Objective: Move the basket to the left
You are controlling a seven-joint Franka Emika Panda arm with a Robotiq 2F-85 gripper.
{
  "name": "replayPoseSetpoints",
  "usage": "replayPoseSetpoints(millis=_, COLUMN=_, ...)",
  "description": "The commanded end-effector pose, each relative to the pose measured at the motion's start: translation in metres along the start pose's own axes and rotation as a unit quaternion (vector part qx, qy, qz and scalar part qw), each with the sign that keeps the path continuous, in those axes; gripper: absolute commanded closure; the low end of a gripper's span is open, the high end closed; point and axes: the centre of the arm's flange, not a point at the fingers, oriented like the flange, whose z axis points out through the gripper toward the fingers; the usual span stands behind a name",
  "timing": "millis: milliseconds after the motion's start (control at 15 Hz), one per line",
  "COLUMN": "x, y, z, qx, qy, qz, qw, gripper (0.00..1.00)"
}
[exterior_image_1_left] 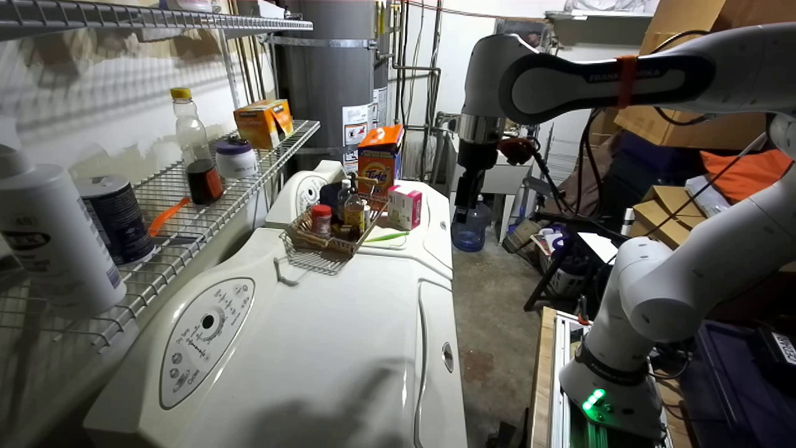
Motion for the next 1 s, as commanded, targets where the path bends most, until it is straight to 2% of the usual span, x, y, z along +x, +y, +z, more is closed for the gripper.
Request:
replayPoseSetpoints(millis=0, x=0.067, y=0.006, z=0.019, qx=-0.029, qy=0.025, qz=0.012, qw=0.9992, gripper=0.0)
replayPoseSetpoints(millis=400, x=0.166, y=0.006, z=0.051, qx=-0.057, qy=0.04, qz=-0.008, qw=0.9975, gripper=0.0)
replayPoseSetpoints(millis=600, x=0.204, y=0.009, z=0.065, qx=-0.067, qy=0.043, qz=-0.023, qw=0.9966, gripper=0.0)
replayPoseSetpoints(millis=933, x=0.254, y=0.007, z=0.088, qx=-0.125, qy=0.055, qz=-0.037, qw=0.99, gripper=0.0)
